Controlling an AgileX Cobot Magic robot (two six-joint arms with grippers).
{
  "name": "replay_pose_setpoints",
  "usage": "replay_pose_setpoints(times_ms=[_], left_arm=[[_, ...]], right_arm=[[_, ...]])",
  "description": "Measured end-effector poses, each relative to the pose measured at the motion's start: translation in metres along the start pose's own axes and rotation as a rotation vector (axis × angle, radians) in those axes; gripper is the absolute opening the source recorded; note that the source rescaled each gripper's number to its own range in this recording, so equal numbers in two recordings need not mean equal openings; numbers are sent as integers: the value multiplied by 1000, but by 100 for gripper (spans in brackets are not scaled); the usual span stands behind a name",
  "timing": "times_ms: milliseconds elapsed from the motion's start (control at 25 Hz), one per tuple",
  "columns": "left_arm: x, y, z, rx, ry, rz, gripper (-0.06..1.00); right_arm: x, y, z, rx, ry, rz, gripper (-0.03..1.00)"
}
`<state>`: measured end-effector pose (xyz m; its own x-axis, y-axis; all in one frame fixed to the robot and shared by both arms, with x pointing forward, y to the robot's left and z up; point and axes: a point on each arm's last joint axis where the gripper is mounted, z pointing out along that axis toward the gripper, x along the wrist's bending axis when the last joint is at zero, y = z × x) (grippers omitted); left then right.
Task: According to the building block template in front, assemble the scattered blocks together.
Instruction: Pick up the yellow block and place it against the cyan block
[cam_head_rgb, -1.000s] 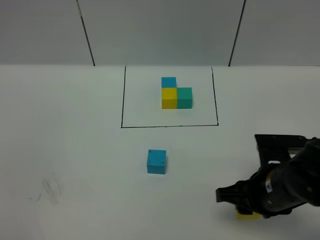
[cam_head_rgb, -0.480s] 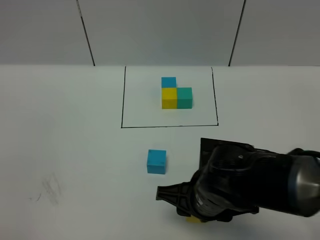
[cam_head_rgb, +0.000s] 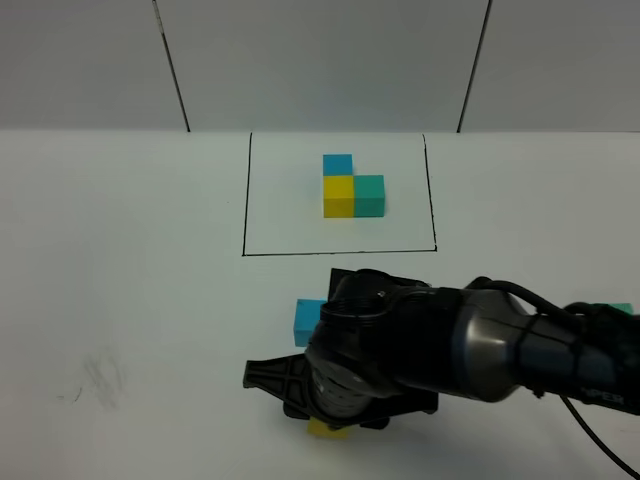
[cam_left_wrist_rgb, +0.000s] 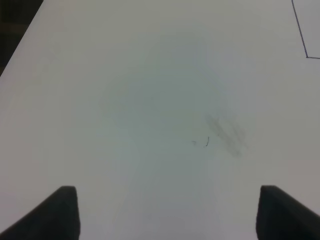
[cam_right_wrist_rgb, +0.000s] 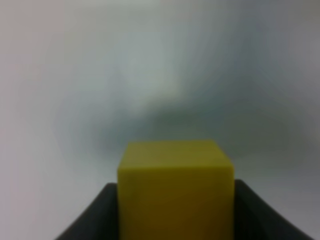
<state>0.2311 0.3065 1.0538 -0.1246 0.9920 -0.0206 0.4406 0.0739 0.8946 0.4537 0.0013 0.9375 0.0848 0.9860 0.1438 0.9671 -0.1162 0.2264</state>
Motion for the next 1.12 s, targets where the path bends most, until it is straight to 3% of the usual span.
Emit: replay_pose_setpoints(times_ms=[400,1120], left_arm=[[0,0,0,0,0,0,58],[2,0,0,-2,22,12,58]], right_arm=[[40,16,19,-9,-118,-88,21],[49,22,40,-49,-161,-43,21]])
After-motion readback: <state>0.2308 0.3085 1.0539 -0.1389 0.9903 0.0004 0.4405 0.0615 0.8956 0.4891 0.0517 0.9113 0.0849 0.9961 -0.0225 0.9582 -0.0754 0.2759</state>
